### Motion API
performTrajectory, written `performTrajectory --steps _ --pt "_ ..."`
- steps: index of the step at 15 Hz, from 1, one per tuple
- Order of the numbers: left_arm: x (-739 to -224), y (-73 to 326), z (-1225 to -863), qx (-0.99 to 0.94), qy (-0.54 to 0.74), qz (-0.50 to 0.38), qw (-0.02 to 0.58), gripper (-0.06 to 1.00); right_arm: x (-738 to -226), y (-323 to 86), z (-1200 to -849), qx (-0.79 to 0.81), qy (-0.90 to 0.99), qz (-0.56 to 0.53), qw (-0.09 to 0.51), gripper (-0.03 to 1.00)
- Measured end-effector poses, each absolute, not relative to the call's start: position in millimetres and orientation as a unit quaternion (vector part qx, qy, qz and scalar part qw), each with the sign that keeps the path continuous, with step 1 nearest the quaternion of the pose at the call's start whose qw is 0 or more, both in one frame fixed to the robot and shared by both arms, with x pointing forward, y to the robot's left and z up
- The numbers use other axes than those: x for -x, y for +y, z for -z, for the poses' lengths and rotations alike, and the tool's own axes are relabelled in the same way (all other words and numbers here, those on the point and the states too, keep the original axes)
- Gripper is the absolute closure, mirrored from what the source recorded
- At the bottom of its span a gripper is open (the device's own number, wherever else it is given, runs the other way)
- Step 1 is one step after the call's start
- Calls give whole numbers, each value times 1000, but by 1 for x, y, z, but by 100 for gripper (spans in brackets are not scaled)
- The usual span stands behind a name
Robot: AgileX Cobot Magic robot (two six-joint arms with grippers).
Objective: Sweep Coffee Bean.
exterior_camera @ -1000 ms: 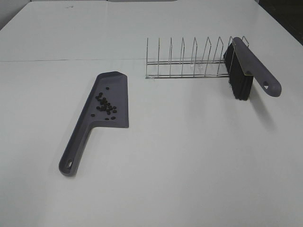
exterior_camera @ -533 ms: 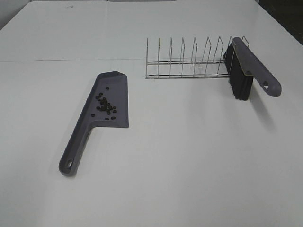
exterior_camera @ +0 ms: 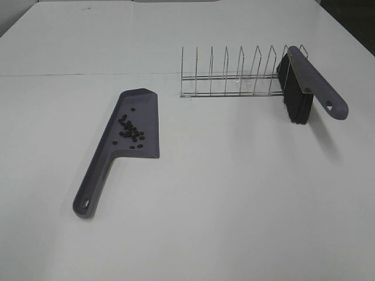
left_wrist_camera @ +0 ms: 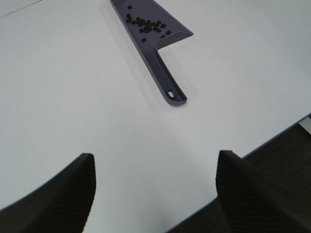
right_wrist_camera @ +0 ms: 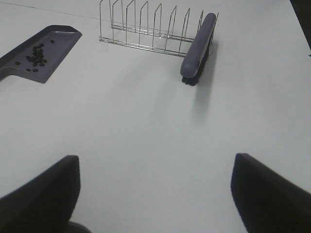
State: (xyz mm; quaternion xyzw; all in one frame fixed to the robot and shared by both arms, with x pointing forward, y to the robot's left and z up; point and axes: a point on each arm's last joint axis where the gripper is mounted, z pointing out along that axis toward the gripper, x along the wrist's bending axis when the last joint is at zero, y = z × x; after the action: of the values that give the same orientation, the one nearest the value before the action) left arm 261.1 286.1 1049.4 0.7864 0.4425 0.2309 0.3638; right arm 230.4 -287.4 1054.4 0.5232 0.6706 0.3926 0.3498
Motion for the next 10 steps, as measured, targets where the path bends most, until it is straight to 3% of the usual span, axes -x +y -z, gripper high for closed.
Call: performTrajectory --steps 10 --pt "-261 286 -1049 -789 437 -233 363 30 -230 -287 -1054 -523 671 -393 350 26"
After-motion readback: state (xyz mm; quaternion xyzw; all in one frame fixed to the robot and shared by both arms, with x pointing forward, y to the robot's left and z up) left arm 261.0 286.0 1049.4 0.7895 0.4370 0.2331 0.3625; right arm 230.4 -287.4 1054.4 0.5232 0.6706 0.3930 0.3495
